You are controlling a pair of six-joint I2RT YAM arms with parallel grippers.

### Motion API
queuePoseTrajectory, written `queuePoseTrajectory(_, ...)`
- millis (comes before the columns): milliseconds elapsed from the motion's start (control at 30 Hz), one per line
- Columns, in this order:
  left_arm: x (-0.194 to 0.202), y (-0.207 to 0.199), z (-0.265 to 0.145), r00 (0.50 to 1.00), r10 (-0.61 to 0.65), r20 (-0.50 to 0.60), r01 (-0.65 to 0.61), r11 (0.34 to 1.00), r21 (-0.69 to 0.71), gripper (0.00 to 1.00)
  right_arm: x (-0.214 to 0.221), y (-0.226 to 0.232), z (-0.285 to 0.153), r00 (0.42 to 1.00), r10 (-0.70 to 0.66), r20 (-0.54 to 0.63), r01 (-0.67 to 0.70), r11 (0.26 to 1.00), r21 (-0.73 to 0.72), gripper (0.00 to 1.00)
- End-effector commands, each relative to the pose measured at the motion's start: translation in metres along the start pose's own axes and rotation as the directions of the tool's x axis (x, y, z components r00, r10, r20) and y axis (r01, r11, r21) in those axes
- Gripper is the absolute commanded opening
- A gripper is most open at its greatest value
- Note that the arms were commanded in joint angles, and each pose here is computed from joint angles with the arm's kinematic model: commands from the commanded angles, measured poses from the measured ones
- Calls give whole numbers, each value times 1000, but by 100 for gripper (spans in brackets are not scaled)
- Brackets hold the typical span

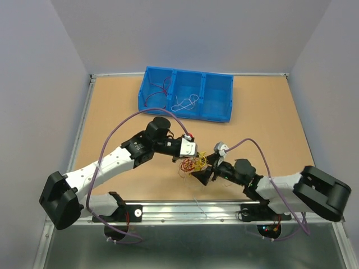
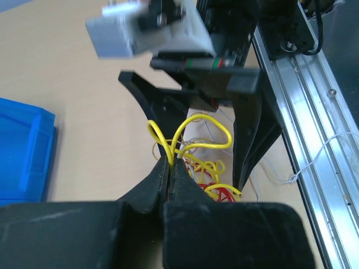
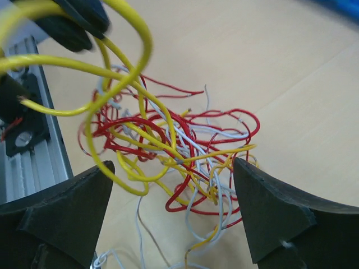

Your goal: Untangle the cables

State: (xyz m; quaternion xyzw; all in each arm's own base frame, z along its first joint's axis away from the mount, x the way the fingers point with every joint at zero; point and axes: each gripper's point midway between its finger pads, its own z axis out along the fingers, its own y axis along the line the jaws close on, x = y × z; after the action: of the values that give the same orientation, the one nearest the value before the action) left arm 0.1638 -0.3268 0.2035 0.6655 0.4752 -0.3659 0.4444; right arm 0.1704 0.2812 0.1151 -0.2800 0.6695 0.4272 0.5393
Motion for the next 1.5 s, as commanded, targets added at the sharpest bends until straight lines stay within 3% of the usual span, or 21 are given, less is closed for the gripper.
queuePoseTrajectory(0,-38,2,-11,994,62,85,-61,998,-17,0,-50,22,33,985,-37,171,57,992,-115,83)
queuePoseTrajectory(100,-48,13,-23,992,53,113,-41,994,-104,0,-26,15,49,993,-26,113,36,995,-95,70)
queuePoseTrajectory(133,-48,28,-34,992,53,116,-31,982,-186,0,-25,11,53,993,-25,113,33,997,-76,62)
queuePoseTrajectory(233,-69,53,-71,972,70,226,25,919,-394,0,-19,-7,60,994,-21,105,19,1000,12,54)
queuePoseTrajectory(333,-84,76,-125,936,132,326,100,788,-608,0,-22,-13,59,993,-11,119,5,999,48,32)
queuePoseTrajectory(367,-89,88,-147,925,171,340,124,710,-693,0,-20,-14,57,993,0,117,-7,999,54,21)
queuePoseTrajectory(400,-91,87,-159,913,180,366,159,670,-726,0,-21,-17,54,993,6,121,-15,997,73,15)
queuePoseTrajectory(433,-88,96,-177,910,185,370,201,585,-786,0,-26,-17,51,990,11,140,-22,996,81,8)
queuePoseTrajectory(500,-88,102,-199,895,213,391,250,487,-837,0,-28,-29,37,986,24,166,-50,987,151,3)
queuePoseTrajectory(533,-81,110,-216,894,207,398,298,390,-872,0,-30,-32,31,984,26,179,-58,983,174,1)
queuePoseTrajectory(700,-66,120,-268,875,233,424,409,110,-906,0,-75,-54,-23,926,37,375,-169,930,326,1)
queuePoseTrajectory(767,-59,122,-284,874,235,426,435,13,-900,0,-62,-67,-38,938,40,343,-186,897,402,1)
queuePoseTrajectory(967,-44,127,-310,868,225,443,479,-147,-865,0,-77,-92,-95,880,36,474,-318,785,532,0)
queuePoseTrajectory(1067,-40,128,-319,862,231,451,495,-189,-848,0,-84,-99,-117,840,36,541,-384,744,547,1)
queuePoseTrajectory(1133,-38,128,-319,860,232,455,498,-187,-846,0,-84,-96,-121,832,41,554,-388,756,527,1)
queuePoseTrajectory(1233,-36,129,-321,862,231,452,496,-202,-844,0,-78,-98,-116,849,61,525,-389,744,543,1)
queuePoseTrajectory(1333,-37,129,-316,865,227,446,487,-173,-856,0,-78,-100,-114,857,62,511,-388,730,563,4)
queuePoseTrajectory(1433,-53,128,-279,878,233,419,418,58,-907,0,-80,-85,-99,882,54,468,-317,803,505,23)
queuePoseTrajectory(1467,-66,122,-249,879,243,411,356,239,-903,0,-80,-80,-96,887,54,458,-300,822,484,34)
